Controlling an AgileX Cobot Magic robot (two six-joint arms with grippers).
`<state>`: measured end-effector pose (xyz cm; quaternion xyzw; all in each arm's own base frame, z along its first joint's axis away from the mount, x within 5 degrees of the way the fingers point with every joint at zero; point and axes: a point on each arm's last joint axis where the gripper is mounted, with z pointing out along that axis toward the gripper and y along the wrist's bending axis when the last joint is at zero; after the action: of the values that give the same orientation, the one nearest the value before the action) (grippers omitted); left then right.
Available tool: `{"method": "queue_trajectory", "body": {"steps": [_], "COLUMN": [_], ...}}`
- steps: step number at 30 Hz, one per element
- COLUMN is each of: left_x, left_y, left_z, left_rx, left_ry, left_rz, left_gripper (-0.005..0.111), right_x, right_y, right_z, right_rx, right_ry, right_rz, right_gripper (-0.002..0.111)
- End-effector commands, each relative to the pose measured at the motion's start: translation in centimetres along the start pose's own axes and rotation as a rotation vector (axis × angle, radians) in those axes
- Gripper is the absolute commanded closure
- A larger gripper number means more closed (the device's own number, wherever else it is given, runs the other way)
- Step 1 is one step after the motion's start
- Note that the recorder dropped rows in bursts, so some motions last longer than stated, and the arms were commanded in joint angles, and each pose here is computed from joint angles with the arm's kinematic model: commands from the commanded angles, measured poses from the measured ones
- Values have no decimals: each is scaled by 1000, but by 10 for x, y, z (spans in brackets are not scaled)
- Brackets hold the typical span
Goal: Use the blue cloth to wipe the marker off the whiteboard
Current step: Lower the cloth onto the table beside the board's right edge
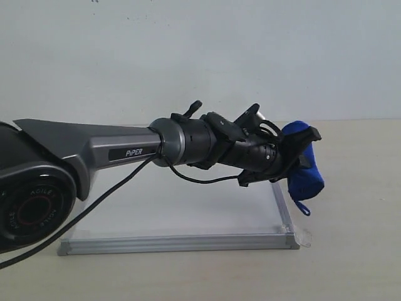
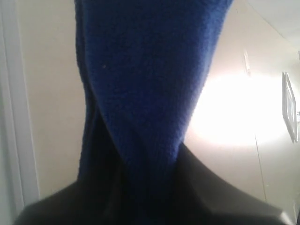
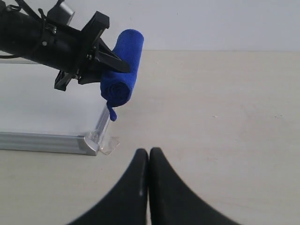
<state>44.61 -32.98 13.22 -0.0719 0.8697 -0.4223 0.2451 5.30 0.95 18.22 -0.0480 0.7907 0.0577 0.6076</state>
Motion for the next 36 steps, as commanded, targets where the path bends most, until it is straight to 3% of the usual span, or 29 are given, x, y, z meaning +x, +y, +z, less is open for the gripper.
{"method": "queue_trajectory", "body": {"steps": [1,24,28,36], "left_x": [7,15,13,3], "left_y": [-5,2,3,11], "left_z": [0,3,2,-2], "left_rx": [8,-15,-29,-39], "left_ry": [23,49,41,20], "left_rz": [-6,-80,-41,-102], "left_gripper": [103,103,103,103], "right_x": [-1,-1,-1,-1], "right_y": [0,0,0,0], "right_z": [0,0,0,0], "right_rx": [2,2,2,2], "right_ry": [-13,-13,-13,-13], "right_rz": [0,0,0,0], "right_gripper": [108,108,108,108]}}
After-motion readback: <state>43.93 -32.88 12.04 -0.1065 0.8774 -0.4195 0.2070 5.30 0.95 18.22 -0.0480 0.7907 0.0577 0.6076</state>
